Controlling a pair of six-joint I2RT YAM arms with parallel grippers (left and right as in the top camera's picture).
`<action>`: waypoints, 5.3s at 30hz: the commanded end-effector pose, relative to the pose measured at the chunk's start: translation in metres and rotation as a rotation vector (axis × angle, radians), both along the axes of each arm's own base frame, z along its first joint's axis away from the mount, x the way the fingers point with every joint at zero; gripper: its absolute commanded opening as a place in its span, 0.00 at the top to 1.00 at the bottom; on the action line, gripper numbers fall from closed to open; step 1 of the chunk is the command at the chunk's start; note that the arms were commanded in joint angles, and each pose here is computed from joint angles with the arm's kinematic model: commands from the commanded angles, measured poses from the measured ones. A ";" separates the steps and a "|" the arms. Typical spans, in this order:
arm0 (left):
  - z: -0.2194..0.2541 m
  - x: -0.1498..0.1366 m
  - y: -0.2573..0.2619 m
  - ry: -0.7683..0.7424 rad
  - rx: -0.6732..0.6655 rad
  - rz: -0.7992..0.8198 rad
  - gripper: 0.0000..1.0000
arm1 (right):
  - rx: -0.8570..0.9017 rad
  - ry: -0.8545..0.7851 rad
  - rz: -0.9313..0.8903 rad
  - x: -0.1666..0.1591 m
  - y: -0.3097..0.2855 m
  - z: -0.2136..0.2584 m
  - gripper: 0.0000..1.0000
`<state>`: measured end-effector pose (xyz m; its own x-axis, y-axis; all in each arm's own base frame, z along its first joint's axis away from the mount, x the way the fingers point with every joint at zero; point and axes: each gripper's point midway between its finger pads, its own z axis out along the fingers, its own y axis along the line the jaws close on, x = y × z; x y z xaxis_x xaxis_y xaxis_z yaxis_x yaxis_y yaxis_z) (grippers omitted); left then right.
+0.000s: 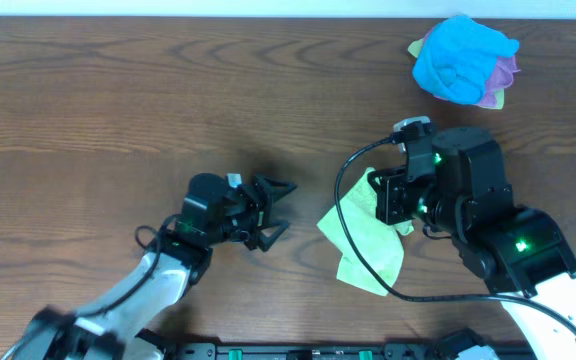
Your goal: Fold the cloth
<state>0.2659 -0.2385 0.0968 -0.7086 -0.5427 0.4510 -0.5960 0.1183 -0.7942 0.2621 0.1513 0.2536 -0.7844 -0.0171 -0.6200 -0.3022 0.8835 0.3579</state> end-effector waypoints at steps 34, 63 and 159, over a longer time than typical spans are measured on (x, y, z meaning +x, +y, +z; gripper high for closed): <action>-0.035 -0.008 -0.055 0.130 -0.013 0.019 0.14 | 0.018 -0.020 0.040 -0.004 0.007 0.008 0.99; -0.035 -0.020 -0.084 0.119 0.003 -0.065 0.25 | 0.016 -0.016 0.041 -0.004 0.006 0.007 0.99; 0.090 0.041 0.063 -0.451 0.238 -0.018 0.94 | -0.325 -0.065 -0.154 0.045 0.042 -0.020 0.99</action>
